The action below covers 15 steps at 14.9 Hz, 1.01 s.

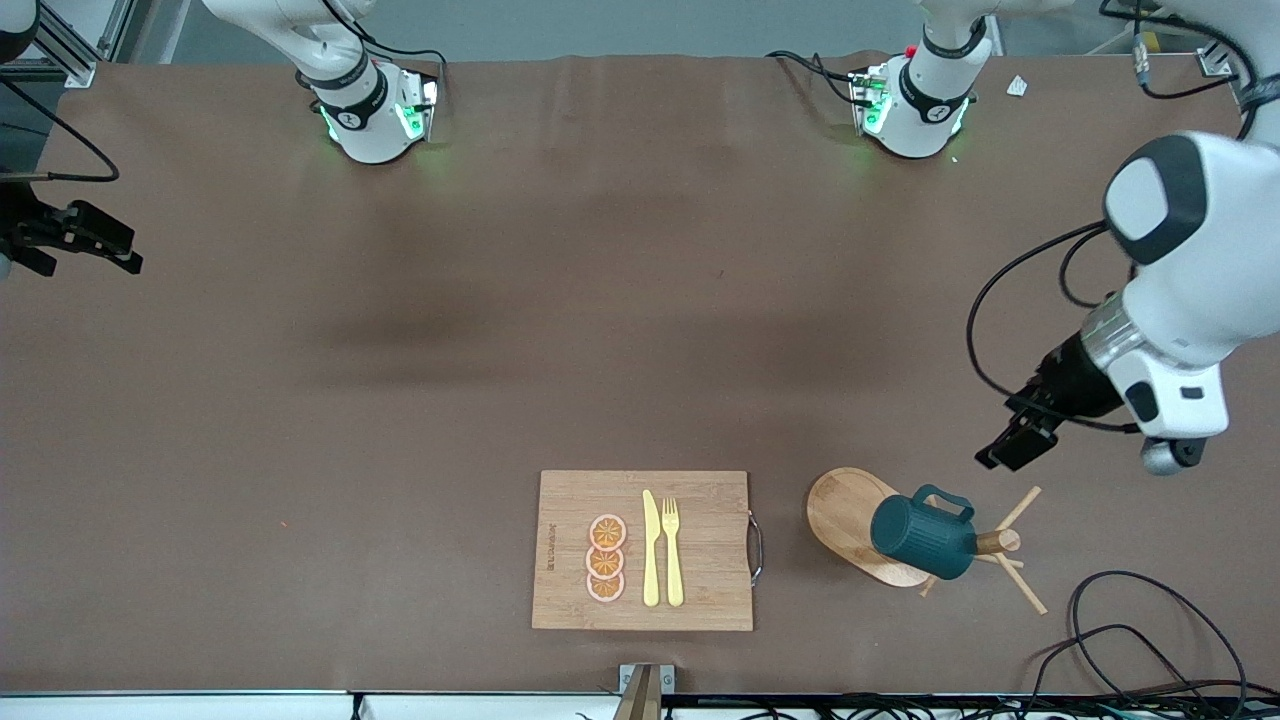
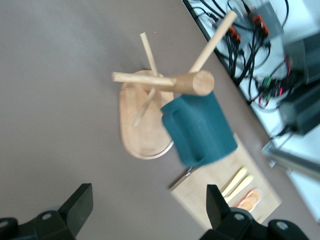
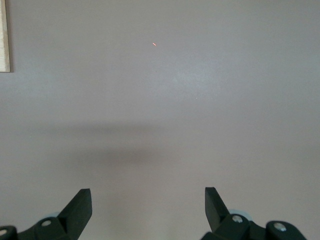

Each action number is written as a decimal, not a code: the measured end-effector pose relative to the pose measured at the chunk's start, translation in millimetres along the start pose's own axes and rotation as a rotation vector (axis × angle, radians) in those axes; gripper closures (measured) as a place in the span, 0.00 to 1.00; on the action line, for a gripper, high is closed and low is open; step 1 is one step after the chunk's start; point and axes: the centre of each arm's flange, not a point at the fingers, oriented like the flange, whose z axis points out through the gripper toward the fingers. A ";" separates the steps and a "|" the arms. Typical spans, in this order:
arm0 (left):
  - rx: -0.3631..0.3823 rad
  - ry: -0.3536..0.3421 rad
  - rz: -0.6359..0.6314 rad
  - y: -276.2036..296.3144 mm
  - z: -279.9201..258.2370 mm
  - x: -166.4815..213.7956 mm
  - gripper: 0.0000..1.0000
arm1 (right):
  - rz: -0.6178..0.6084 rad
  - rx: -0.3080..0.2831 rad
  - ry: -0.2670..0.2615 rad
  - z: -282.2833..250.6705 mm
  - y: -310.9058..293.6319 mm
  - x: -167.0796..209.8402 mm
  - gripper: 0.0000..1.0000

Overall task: Transfer cup from left to right arm and place
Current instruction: 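Reach the left gripper to the teal mug on the wooden stand and grasp it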

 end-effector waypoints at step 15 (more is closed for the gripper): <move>-0.238 -0.004 -0.423 5.5 108.1 7.5 0.00 | 0.000 0.000 0.000 0.0 0.0 0.0 0.00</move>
